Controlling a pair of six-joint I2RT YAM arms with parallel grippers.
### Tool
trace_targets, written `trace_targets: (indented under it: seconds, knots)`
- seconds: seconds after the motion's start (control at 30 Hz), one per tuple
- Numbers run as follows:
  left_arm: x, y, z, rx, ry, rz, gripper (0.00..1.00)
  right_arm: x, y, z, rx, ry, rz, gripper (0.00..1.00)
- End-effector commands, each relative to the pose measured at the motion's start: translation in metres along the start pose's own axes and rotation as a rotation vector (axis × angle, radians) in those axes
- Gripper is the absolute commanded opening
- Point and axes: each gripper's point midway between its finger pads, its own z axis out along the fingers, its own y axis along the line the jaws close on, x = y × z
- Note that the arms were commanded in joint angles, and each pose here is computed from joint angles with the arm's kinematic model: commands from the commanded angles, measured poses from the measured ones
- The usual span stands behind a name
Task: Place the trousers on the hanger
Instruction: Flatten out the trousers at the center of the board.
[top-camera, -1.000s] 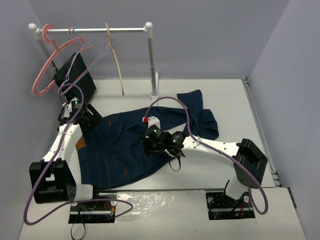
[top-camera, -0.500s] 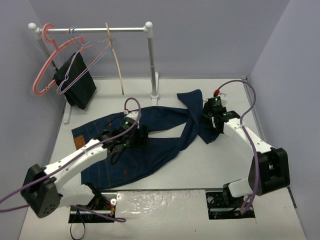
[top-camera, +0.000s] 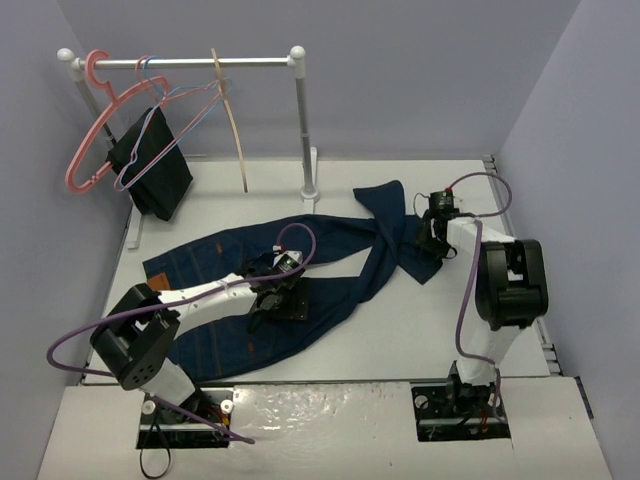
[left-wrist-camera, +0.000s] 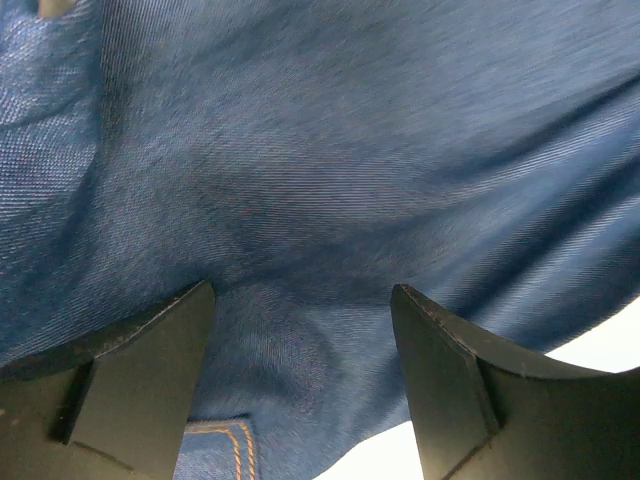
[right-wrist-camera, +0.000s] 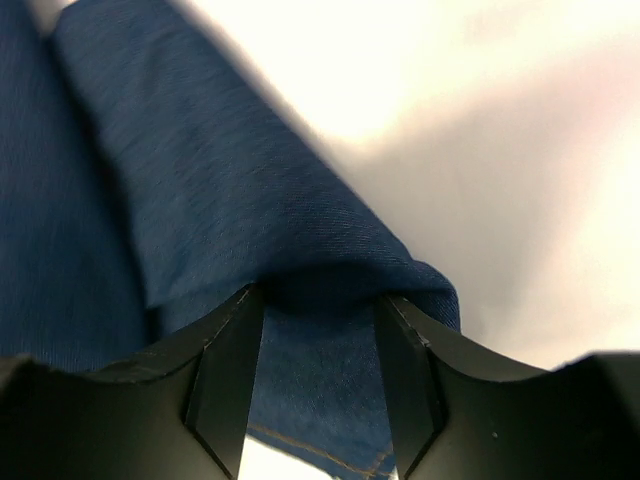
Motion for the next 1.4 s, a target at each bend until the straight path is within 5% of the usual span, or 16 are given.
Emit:
trace_targets:
  seconds: [0.0, 0.23, 0.4, 0.9, 1.37]
  knots:
    - [0.003, 0.017, 0.005, -0.058, -0.002, -0.044, 0.69, -0.042, 0.006, 0.019, 0.003, -0.088, -0.046, 0.43]
    - [0.002, 0.027, -0.004, -0.09, -0.015, -0.033, 0.69, -0.126, 0.078, -0.045, -0.205, -0.297, -0.19, 0.44]
    - [-0.024, 0.018, -0.031, -0.062, -0.094, -0.022, 0.69, -0.137, 0.155, -0.087, -0.359, -0.365, -0.402, 0.48]
    - [-0.066, 0.049, -0.139, -0.124, -0.342, -0.032, 0.86, -0.09, 0.219, -0.027, -0.507, -0.218, -0.589, 0.48]
    - [-0.049, 0.096, -0.152, -0.195, -0.323, -0.1, 0.87, -0.065, 0.231, -0.001, -0.505, -0.171, -0.643, 0.46]
